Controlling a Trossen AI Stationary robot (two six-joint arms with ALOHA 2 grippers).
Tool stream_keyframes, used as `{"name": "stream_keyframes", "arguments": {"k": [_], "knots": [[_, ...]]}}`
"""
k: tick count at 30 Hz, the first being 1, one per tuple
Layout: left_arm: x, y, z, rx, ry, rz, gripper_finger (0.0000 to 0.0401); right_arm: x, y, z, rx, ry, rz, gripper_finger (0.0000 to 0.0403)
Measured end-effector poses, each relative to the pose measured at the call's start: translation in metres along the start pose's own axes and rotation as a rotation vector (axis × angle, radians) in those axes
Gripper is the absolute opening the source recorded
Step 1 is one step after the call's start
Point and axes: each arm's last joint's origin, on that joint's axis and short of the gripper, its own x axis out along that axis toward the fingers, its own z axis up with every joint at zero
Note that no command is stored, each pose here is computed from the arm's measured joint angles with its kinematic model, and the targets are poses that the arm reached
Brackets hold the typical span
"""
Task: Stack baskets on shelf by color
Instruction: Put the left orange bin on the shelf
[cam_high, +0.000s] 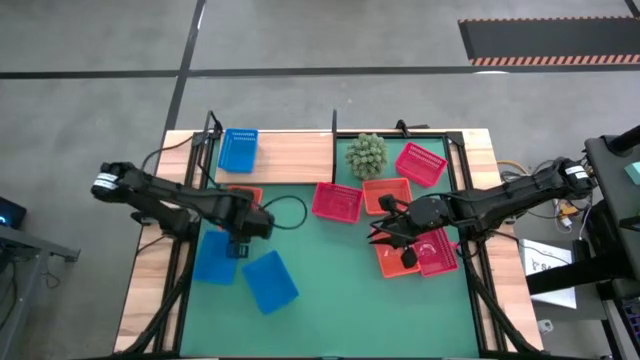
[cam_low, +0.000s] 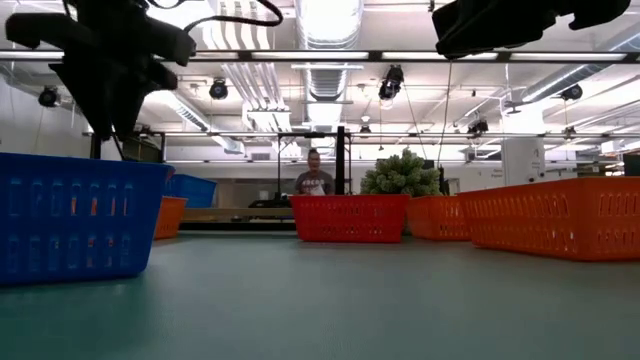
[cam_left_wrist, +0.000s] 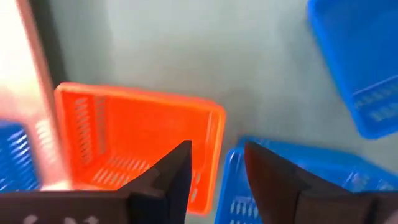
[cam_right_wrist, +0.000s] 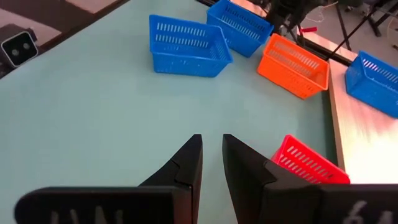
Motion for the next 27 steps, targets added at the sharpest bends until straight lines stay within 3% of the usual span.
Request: {"name": "stream_keyframes", "arguments": {"k": [5,12,27], "knots": [[0.017,0.006,-0.003,0.021,-0.072,-0.032,0.0121,0.000,0.000,0.000,0.028,-0.005,-0.002,0.0056],[0.043,0.005,-0.018,0.002,0.034,-0.034,0.0121,0.000,0.000,0.000,0.058,-0.006,-0.003,0.0056],[0.060,0.006,-0.015,-0.008,0.018,-0.034,0.0121,0.000,-0.001,0.002,0.078,-0.023,-0.010,0.0056]]}}
